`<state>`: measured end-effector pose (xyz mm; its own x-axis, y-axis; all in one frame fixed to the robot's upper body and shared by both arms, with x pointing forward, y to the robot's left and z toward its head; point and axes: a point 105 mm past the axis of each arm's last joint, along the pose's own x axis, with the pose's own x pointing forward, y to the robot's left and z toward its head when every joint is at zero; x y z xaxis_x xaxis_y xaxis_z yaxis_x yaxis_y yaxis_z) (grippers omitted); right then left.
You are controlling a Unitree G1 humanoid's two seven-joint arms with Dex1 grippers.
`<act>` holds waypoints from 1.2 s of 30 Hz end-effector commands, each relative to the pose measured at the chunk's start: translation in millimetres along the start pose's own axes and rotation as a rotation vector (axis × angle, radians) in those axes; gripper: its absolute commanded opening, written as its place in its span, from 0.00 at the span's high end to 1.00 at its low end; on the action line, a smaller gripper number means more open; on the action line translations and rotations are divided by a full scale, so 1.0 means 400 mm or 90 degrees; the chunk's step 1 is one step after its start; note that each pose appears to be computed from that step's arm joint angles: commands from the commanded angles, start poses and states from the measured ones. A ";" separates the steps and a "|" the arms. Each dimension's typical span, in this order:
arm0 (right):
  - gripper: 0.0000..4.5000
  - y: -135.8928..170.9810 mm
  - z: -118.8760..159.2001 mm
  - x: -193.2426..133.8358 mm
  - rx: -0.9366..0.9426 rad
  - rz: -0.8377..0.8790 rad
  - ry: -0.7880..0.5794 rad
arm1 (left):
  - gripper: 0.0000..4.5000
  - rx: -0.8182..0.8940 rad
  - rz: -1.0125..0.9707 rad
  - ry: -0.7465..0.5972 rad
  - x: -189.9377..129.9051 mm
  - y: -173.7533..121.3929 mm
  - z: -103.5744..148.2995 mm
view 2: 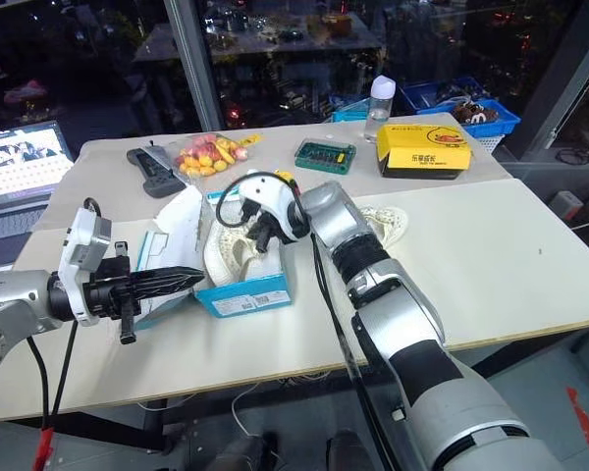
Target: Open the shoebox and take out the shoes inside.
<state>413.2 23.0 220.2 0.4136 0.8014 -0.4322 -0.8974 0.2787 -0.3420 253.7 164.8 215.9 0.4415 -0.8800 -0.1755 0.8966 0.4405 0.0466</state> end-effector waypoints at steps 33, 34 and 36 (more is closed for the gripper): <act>0.99 -0.180 0.231 -0.453 -0.063 -0.249 -0.146 | 1.00 0.027 -0.020 -0.009 0.015 -0.003 0.021; 0.99 -0.187 0.216 -0.474 -0.062 -0.259 -0.133 | 1.00 0.026 -0.021 -0.010 0.016 -0.004 0.021; 0.99 -0.212 0.156 -0.533 -0.066 -0.297 -0.069 | 1.00 0.025 -0.026 -0.012 0.019 -0.006 0.021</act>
<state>398.3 -116.1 384.4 0.7099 0.6922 -0.1303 -0.6482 0.5697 -0.5052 256.7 158.5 215.3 0.4113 -0.8942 -0.1765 0.9107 0.4111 0.0393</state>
